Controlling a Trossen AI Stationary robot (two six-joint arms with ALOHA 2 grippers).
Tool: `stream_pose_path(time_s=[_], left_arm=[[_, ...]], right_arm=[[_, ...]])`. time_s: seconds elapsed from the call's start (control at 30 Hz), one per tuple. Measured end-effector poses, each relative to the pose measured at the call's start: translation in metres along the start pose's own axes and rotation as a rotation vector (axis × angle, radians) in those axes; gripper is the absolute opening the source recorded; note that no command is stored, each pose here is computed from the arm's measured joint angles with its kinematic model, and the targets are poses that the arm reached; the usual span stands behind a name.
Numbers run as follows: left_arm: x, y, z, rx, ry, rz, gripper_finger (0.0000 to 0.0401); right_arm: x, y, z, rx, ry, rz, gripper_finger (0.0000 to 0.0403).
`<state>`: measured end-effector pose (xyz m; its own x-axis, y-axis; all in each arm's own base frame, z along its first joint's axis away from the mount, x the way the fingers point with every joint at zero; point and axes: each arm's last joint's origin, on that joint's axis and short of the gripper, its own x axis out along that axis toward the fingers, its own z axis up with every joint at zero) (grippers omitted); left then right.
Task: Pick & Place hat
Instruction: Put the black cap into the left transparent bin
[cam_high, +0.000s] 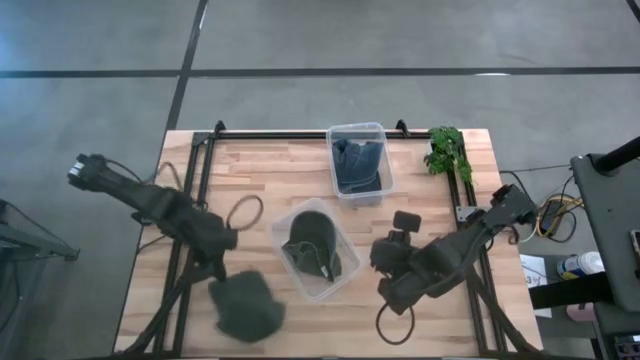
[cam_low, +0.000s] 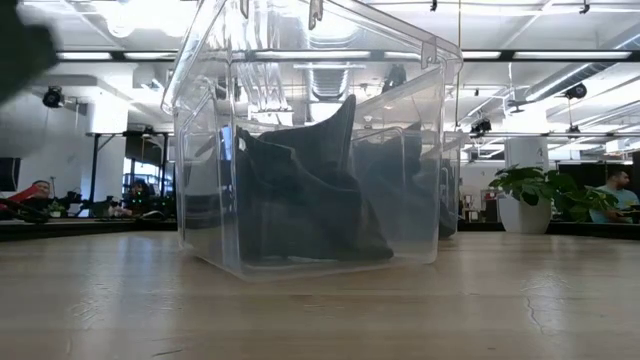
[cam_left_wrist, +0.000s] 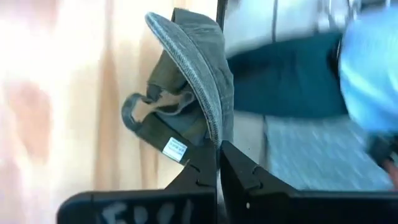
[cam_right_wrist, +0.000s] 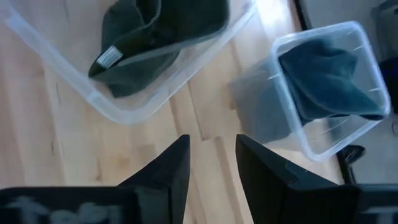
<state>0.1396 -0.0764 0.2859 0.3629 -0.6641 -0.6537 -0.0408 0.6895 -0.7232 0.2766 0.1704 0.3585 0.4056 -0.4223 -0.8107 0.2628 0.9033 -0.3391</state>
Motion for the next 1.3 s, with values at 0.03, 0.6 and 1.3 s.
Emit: stream_pose_path(time_s=[0.03, 0.6, 1.3], left_arm=[[-0.011, -0.01, 0.004, 0.023, -0.064, 0.023, 0.0001], [-0.117, -0.098, 0.047, 0.262, -0.797, 0.448, 0.0], [-0.042, -0.135, 0.145, 1.203, -0.297, 1.319, 0.0]], right_arm=[[-0.002, -0.002, 0.0, 0.005, -0.013, -0.005, 0.0122], [-0.031, -0.039, -0.007, 0.138, -0.096, 0.036, 0.0111], [-0.014, -0.112, -0.071, 1.155, -0.18, 0.005, 0.0084]])
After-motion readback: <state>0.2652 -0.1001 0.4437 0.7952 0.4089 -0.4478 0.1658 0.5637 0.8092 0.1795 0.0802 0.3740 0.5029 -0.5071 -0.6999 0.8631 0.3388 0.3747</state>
